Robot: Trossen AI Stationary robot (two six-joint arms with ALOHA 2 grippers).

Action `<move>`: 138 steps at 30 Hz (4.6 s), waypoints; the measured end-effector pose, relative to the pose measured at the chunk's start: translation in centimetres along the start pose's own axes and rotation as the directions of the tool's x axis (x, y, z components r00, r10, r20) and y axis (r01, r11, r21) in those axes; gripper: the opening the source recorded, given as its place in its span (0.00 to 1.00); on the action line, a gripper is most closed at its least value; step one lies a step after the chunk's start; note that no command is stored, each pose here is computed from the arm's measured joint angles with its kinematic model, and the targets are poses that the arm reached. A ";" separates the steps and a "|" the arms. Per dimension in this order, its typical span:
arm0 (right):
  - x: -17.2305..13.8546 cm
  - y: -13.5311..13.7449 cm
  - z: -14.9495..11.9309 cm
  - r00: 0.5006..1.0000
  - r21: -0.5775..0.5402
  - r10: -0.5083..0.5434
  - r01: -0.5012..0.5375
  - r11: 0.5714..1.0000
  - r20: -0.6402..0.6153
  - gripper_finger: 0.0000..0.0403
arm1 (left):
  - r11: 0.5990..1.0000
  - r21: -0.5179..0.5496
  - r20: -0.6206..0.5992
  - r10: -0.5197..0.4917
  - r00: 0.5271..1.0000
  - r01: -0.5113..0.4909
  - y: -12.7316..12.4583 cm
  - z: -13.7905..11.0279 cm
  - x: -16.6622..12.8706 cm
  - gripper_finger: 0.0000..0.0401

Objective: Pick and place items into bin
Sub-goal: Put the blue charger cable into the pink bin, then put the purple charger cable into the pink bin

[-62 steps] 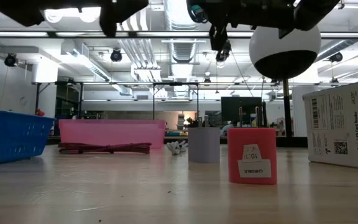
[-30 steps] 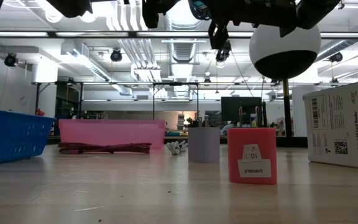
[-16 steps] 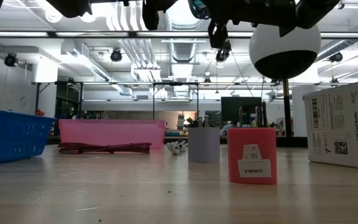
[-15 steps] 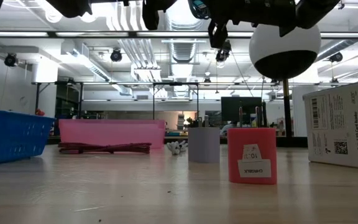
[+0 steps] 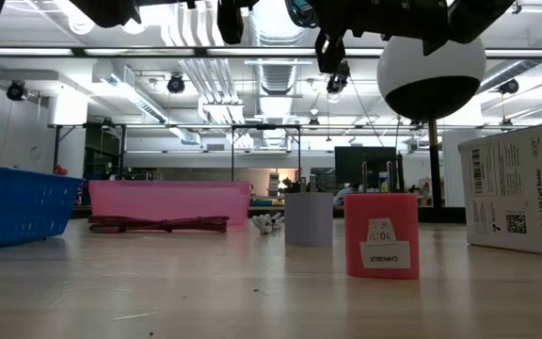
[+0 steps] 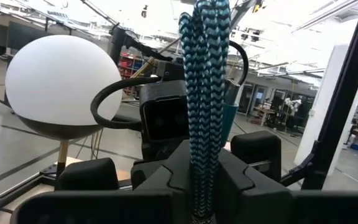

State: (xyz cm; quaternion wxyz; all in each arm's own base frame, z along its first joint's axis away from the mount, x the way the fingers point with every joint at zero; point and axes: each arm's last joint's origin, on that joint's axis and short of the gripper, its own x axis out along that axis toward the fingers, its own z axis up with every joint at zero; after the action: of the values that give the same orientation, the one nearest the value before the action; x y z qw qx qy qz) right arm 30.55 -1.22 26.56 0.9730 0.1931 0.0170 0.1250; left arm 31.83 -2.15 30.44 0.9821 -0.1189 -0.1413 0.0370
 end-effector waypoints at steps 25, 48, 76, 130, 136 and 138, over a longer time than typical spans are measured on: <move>-0.1 -0.3 -0.8 0.996 0.034 -0.033 0.035 0.999 -0.080 0.35 | 0.968 0.095 -0.263 0.250 0.932 -0.232 5.0 5.8 -5.3 0.03; -0.1 -0.3 -0.8 0.996 0.096 -0.041 0.048 0.994 -0.076 0.31 | 0.526 0.058 -0.651 0.665 0.368 -0.848 16.2 1.7 -9.6 0.02; -0.1 -0.3 -0.8 0.996 0.096 -0.042 0.049 0.994 -0.077 0.27 | 0.282 0.323 -0.708 0.705 -0.033 -0.903 18.1 -1.0 -12.1 0.06; 3.7 -3.5 1.5 0.628 -0.109 -0.708 0.719 0.687 -0.323 0.64 | 0.924 0.151 -0.177 0.375 0.910 -0.351 10.1 12.6 -12.5 0.34; 5.7 -7.0 0.1 0.489 -0.060 -0.746 0.818 0.573 -0.453 0.63 | 0.931 0.098 -0.187 0.364 0.913 -0.351 10.0 12.4 -12.3 0.34; 5.8 -8.2 -0.3 0.432 -0.060 -0.751 0.848 0.527 -0.500 0.62 | 0.936 0.097 -0.178 0.350 0.920 -0.337 9.7 12.7 -12.6 0.34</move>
State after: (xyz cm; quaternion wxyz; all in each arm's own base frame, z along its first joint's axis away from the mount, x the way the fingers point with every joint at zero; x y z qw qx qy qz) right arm 38.13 -7.02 23.23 0.8534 0.2219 0.3527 -0.3132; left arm 15.80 8.77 36.47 0.9727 -0.1133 -0.0214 0.2014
